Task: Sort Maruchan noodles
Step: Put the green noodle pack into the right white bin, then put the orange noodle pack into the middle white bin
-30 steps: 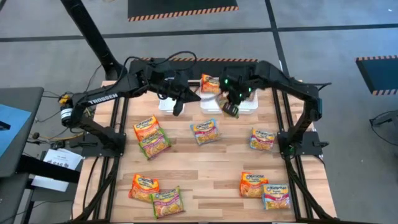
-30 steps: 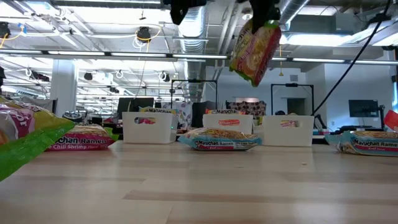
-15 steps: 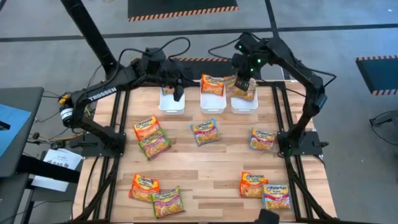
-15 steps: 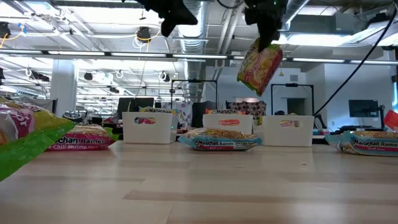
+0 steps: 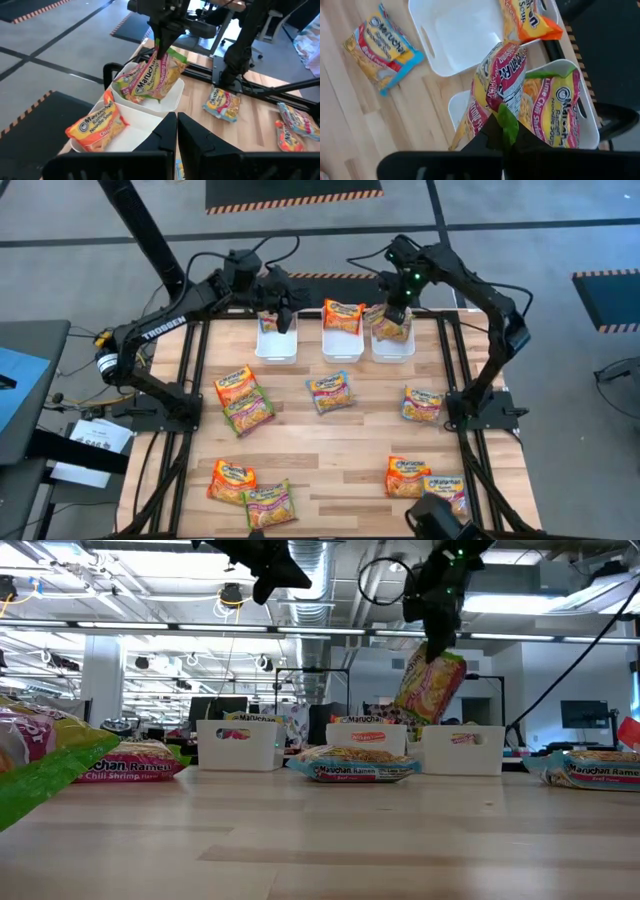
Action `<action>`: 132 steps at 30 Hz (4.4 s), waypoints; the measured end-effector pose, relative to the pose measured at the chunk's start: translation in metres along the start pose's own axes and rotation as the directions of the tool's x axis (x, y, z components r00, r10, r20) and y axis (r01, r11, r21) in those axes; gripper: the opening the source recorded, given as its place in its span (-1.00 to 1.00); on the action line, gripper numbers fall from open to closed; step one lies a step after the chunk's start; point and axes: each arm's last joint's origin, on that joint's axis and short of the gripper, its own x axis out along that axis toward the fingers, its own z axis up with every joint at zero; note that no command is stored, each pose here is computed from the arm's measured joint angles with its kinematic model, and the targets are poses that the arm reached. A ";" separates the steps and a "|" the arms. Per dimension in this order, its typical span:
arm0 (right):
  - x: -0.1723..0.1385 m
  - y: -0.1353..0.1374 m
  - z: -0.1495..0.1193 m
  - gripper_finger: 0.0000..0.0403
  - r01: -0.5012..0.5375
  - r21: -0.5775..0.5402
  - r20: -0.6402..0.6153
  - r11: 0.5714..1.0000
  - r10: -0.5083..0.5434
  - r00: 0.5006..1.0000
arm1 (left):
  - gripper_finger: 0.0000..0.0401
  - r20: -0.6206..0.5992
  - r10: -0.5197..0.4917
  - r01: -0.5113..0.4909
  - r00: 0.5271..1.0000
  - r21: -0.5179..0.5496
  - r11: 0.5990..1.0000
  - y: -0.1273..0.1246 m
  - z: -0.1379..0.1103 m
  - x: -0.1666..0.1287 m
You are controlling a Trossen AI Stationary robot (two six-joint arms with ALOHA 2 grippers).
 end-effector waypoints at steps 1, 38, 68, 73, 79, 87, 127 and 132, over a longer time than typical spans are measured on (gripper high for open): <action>0.001 -0.003 -0.003 -0.98 0.002 0.007 0.008 1.000 -0.002 1.000 | -1.00 0.000 0.003 -0.003 1.000 -0.001 1.000 0.001 0.000 0.000; 0.053 -0.041 -0.035 -0.23 0.251 0.080 -0.065 0.965 -0.247 0.967 | -1.00 0.007 0.120 -0.120 0.993 -0.003 0.993 0.008 0.000 -0.002; 0.039 0.094 -0.020 -0.18 -0.217 0.225 -0.334 0.950 0.285 0.899 | -1.00 -0.210 -0.025 -0.001 0.977 -0.121 0.993 -0.008 -0.015 -0.040; 0.048 0.132 -0.025 -0.18 -0.240 0.164 -0.428 0.957 0.288 0.857 | -1.00 -0.181 -0.057 0.045 0.982 -0.068 0.997 -0.019 -0.010 -0.063; 0.067 0.172 -0.054 -0.18 -0.236 0.144 -0.565 0.961 0.276 0.778 | -1.00 -0.177 -0.073 0.071 0.981 -0.018 0.997 -0.029 -0.009 -0.078; 0.079 0.219 -0.084 -0.18 -0.358 0.150 -0.557 0.922 0.378 0.739 | -1.00 -0.236 -0.095 0.099 0.967 0.008 0.995 -0.036 -0.015 -0.078; 0.150 0.294 -0.151 -0.14 -0.486 0.039 -0.494 0.873 0.439 0.750 | -1.00 -0.330 -0.210 0.235 0.920 0.038 0.971 -0.075 -0.025 -0.073; 0.155 0.293 -0.156 -0.14 -0.484 0.048 -0.490 0.874 0.443 0.751 | -1.00 -0.329 -0.202 0.228 0.922 0.041 0.973 -0.075 -0.025 -0.073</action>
